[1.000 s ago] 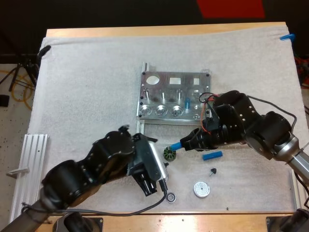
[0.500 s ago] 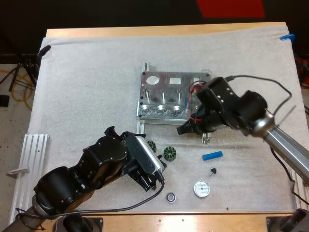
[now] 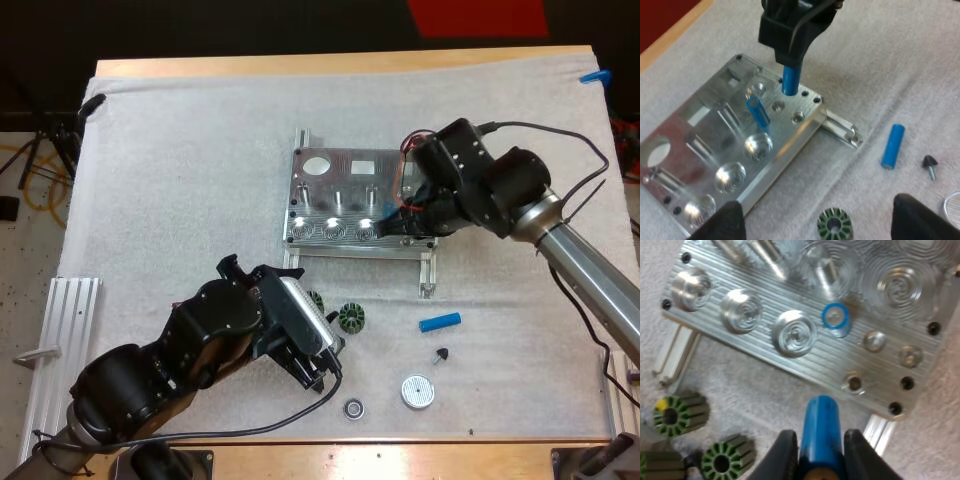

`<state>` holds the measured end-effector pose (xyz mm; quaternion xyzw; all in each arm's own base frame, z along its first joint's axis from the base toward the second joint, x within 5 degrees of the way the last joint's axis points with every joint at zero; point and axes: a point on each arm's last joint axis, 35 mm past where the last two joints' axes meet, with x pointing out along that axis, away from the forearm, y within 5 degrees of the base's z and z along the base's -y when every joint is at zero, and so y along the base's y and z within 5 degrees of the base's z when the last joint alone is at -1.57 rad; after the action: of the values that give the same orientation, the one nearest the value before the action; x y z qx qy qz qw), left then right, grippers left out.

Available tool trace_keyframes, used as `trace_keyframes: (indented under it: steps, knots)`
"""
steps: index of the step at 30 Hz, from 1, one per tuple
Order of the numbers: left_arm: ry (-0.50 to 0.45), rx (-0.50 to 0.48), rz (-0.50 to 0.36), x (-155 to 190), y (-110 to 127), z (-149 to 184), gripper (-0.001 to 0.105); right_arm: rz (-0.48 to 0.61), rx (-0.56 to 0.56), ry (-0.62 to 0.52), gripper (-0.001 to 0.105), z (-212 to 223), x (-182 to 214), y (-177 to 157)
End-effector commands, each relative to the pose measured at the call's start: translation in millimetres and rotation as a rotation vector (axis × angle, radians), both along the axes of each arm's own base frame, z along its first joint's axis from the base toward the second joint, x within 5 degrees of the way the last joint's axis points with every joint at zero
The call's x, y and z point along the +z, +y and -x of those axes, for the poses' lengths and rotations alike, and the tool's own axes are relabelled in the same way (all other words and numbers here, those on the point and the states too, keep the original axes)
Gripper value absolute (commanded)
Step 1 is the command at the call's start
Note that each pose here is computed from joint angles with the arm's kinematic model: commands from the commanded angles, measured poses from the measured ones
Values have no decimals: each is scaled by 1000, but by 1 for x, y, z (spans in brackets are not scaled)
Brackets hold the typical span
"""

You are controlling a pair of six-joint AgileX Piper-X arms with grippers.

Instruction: Load cells from left to right

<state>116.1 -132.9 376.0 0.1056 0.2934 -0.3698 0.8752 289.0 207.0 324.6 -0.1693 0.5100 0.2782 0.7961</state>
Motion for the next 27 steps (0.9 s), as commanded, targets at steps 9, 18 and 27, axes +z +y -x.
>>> trace_keyframes:
  steps: [9, 18, 27]
  knots:
    - [-30, 12, 12, 1, -8, -7, 61, 31, 24, -39, 0, -1, 6, -2]
    - [-25, 12, 6, -2, -11, -11, 61, 37, 35, -49, 0, -1, 6, -2]
    - [-49, 48, -6, -8, -25, -24, 61, 27, 37, -55, 0, -2, 6, -1]
